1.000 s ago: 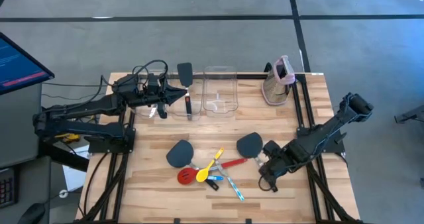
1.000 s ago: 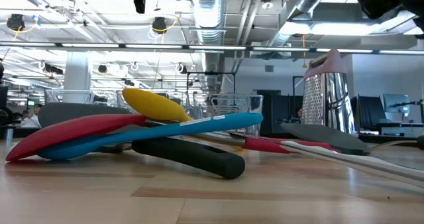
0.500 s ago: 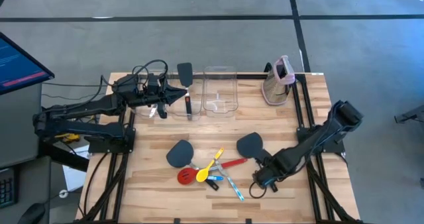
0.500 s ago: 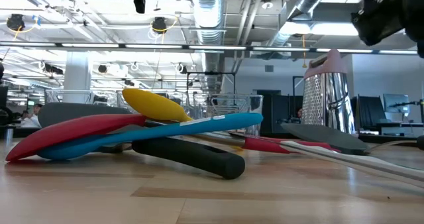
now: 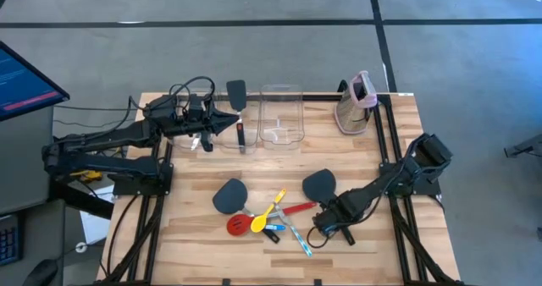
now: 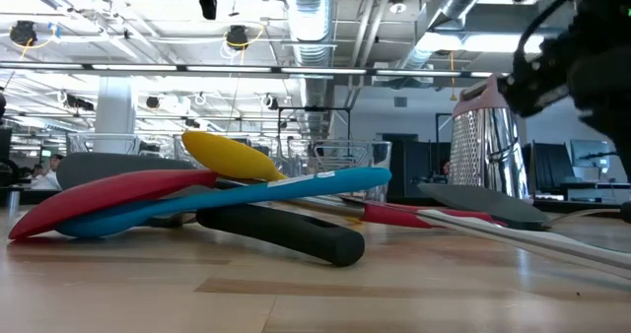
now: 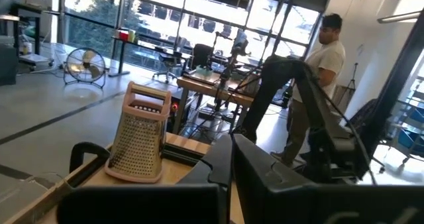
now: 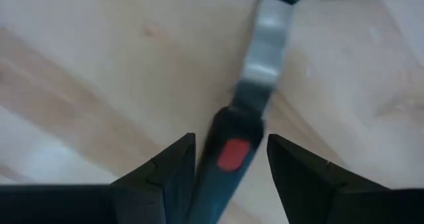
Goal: Pick & Place Kitchen Items
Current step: Put the black spatula into the middle transparent bin
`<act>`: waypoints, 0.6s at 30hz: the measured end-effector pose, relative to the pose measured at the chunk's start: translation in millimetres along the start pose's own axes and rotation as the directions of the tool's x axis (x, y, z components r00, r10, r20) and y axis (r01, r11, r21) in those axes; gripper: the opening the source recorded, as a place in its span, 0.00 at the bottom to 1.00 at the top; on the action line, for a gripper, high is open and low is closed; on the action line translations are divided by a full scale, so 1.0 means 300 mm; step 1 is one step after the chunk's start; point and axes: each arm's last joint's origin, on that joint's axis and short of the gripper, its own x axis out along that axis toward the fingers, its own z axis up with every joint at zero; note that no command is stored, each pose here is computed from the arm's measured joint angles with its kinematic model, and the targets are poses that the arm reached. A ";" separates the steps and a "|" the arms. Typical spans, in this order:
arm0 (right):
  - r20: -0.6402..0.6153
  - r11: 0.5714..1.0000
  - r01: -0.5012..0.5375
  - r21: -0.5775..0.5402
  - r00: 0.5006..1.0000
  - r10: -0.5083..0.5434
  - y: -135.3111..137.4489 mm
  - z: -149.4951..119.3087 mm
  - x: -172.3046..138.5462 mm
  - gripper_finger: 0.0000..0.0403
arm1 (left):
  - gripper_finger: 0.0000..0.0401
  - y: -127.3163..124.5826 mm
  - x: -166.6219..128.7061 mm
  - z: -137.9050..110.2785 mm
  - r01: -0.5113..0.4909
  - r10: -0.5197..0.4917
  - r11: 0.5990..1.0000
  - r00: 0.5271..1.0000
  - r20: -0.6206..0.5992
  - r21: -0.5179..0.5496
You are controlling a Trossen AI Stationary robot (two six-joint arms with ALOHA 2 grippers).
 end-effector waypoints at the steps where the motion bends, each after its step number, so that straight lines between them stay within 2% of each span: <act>1: 0.001 1.000 -0.006 0.000 1.000 0.006 -0.004 0.000 0.012 0.45 | 0.00 -0.001 0.000 0.000 0.008 -0.008 1.000 1.000 -0.003 0.000; 8: 0.011 0.997 -0.081 -0.008 0.997 0.081 -0.025 -0.011 0.064 0.44 | 0.00 -0.002 0.000 -0.001 0.024 -0.024 1.000 1.000 -0.007 0.000; 18: 0.005 0.999 -0.042 -0.004 0.999 0.042 -0.031 -0.016 0.061 0.27 | 0.00 -0.002 0.000 -0.001 0.024 -0.024 1.000 1.000 -0.007 0.000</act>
